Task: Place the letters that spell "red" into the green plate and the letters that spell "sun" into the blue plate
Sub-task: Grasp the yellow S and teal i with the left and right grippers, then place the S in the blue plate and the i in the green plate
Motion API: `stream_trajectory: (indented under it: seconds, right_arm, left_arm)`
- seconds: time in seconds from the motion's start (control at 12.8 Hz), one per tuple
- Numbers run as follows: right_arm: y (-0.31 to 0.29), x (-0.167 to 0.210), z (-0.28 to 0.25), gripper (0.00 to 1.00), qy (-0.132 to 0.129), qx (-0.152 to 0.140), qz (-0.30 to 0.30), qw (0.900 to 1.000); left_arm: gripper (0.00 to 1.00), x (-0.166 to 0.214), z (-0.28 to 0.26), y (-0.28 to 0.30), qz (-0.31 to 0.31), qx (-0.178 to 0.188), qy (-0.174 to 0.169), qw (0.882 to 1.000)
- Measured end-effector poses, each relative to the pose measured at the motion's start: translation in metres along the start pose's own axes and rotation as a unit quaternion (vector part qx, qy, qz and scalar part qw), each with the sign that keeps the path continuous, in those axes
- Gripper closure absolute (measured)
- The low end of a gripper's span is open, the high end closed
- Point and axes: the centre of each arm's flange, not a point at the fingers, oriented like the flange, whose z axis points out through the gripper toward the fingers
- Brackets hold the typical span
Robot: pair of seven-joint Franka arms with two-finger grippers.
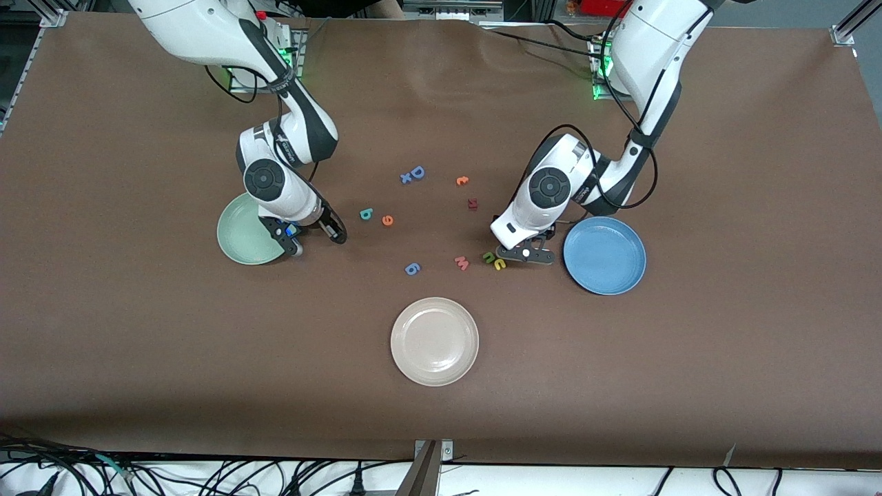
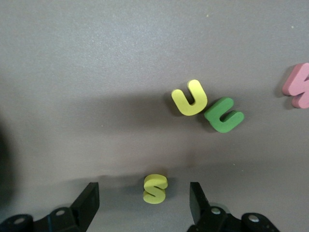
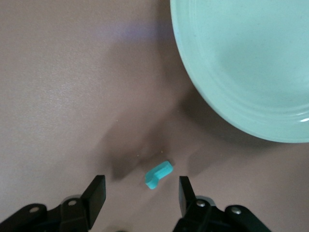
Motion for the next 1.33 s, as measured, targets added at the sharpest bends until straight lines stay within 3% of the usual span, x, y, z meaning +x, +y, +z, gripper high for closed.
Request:
stream_trajectory:
  seconds: [0.23, 0.47, 0.7, 0.86, 0.94, 1.17, 1.33]
  right_arm:
    - [0.0, 0.002, 0.001, 0.31, 0.001, 0.0, 0.001, 1.0]
    - [0.002, 0.002, 0.008, 0.37, -0.002, -0.006, 0.002, 1.0]
    - [0.002, -0.001, 0.016, 0.38, 0.001, -0.012, -0.01, 1.0]
    - [0.001, -0.002, 0.016, 0.41, 0.005, -0.013, -0.018, 1.0]
    - [0.001, -0.002, 0.016, 0.41, 0.006, -0.013, -0.019, 1.0]
    - [0.001, -0.002, 0.016, 0.43, 0.006, -0.013, -0.02, 1.0]
    - [0.0, -0.003, 0.015, 0.56, 0.006, -0.012, -0.021, 1.0]
  left_arm:
    - [0.27, -0.003, 0.004, -0.001, -0.001, 0.002, -0.004, 1.0]
    - [0.3, -0.008, 0.01, -0.001, -0.004, 0.005, -0.01, 1.0]
    - [0.6, -0.009, 0.009, 0.0, -0.009, 0.004, -0.008, 1.0]
    - [0.66, -0.008, 0.008, 0.0, -0.019, 0.003, -0.006, 1.0]
    - [0.78, -0.008, 0.008, 0.0, -0.022, 0.003, -0.006, 1.0]
    - [0.78, -0.004, 0.001, -0.001, -0.026, 0.0, 0.002, 1.0]
    - [0.78, 0.005, -0.014, -0.007, -0.034, -0.004, 0.011, 0.999]
